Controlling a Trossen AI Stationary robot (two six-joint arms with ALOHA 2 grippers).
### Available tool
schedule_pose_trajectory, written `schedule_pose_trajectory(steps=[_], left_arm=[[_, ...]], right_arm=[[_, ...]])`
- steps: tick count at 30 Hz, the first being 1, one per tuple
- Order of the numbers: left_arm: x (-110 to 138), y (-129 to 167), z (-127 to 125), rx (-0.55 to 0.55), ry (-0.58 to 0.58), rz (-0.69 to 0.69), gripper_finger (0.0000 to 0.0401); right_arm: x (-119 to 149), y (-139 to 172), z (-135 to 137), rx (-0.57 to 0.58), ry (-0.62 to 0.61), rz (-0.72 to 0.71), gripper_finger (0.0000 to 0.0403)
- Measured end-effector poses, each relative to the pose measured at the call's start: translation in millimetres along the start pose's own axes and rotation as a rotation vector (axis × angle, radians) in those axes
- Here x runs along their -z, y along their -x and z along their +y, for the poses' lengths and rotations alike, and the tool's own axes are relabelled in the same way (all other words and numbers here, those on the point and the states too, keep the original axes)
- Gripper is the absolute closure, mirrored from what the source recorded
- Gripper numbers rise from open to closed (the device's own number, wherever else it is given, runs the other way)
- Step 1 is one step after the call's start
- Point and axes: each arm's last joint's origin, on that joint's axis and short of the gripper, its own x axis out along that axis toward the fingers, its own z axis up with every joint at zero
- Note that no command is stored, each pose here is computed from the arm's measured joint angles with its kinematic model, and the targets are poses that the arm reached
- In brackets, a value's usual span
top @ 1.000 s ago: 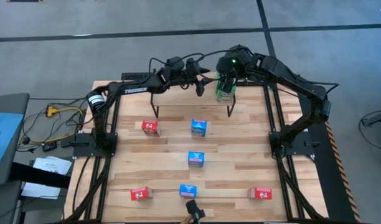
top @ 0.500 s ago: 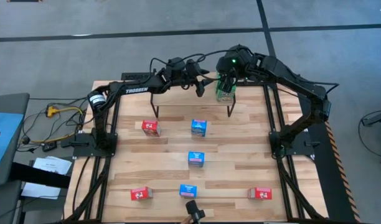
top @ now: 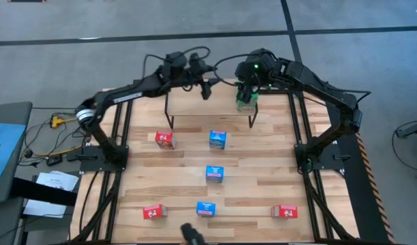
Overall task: Stack cereal on shelf
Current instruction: Adjust the green cereal boxes on the shelf
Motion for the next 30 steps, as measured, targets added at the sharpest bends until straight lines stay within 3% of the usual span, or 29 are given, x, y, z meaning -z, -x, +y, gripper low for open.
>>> schedule_pose_trajectory(steps=[8,17,23,30], left_arm=[[-45,60,3,-0.085,-0.073,-0.031,0.0159],[-69,109,4,-0.136,-0.083,-0.044,0.0159],[-73,125,3,-0.175,-0.086,-0.016,0.0159],[-70,127,4,-0.197,-0.09,0.029,0.0159]], right_arm=[[-9,-10,-4,0.007,-0.065,-0.079,0.0152],[-35,-20,-23,0.012,-0.093,-0.112,0.0152],[-44,-33,-31,-0.018,-0.087,-0.008,0.0152],[-45,-52,-19,-0.104,-0.117,0.129,0.0152]])
